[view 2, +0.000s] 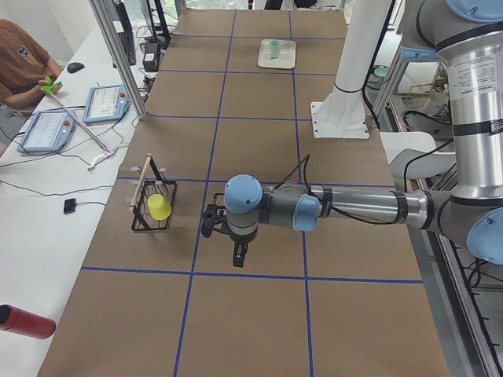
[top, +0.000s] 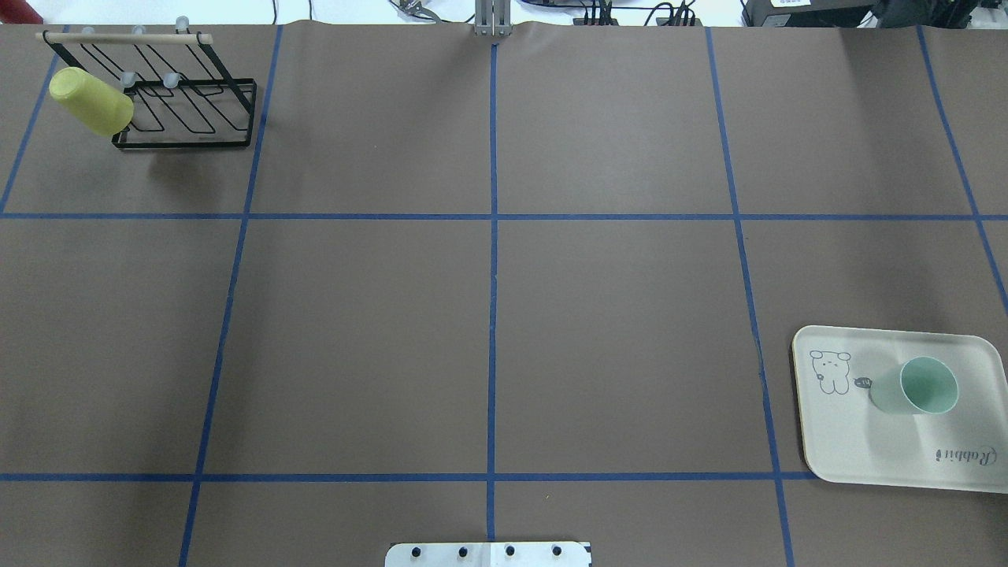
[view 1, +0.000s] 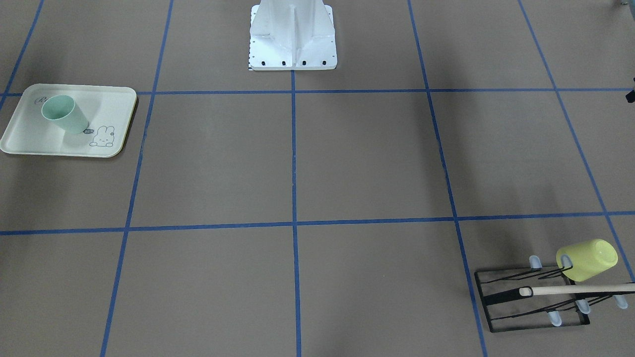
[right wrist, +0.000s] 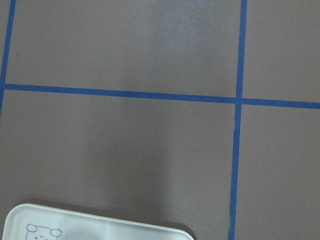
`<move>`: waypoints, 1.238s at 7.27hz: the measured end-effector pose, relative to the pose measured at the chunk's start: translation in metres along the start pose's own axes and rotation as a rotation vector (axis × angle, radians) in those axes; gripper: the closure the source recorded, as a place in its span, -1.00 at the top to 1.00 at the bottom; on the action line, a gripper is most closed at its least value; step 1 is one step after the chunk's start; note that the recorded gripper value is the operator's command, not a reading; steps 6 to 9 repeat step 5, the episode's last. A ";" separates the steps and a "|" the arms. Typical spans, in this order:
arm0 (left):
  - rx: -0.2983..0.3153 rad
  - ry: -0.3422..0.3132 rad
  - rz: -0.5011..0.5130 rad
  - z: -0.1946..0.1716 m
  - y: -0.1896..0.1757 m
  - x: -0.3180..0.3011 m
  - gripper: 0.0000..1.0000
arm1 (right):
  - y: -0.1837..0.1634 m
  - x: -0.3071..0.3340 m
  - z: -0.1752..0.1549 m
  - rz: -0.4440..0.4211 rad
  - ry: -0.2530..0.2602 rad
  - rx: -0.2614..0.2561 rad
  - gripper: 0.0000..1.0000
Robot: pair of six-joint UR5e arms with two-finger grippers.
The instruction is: Left arm grabs green cup and hands to right arm on tray
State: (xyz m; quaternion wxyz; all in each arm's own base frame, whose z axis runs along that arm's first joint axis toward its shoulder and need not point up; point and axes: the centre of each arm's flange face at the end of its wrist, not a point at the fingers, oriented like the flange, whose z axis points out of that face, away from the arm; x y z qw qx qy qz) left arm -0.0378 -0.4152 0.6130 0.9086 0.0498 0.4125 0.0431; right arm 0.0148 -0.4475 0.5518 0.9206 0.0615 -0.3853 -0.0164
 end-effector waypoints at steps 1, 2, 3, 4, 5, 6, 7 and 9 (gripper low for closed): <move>0.000 0.001 -0.001 0.000 0.002 0.000 1.00 | 0.001 0.003 0.001 -0.020 0.018 -0.001 1.00; -0.002 0.001 -0.004 0.001 0.004 -0.002 1.00 | 0.001 0.005 0.002 -0.031 0.037 -0.002 1.00; -0.002 0.000 -0.004 0.000 0.004 -0.001 1.00 | 0.002 0.006 0.002 -0.036 0.049 -0.003 1.00; 0.003 0.000 0.001 -0.002 0.001 0.002 1.00 | 0.002 0.007 0.002 -0.037 0.053 -0.003 1.00; 0.006 -0.001 0.005 -0.004 0.000 0.004 1.00 | 0.003 0.008 0.003 -0.037 0.055 -0.005 1.00; 0.006 -0.001 0.005 -0.004 0.000 0.004 1.00 | 0.003 0.008 0.003 -0.037 0.055 -0.005 1.00; 0.006 -0.001 0.005 -0.004 0.000 0.004 1.00 | 0.003 0.008 0.003 -0.037 0.055 -0.005 1.00; 0.006 -0.001 0.005 -0.004 0.000 0.004 1.00 | 0.003 0.008 0.003 -0.037 0.055 -0.005 1.00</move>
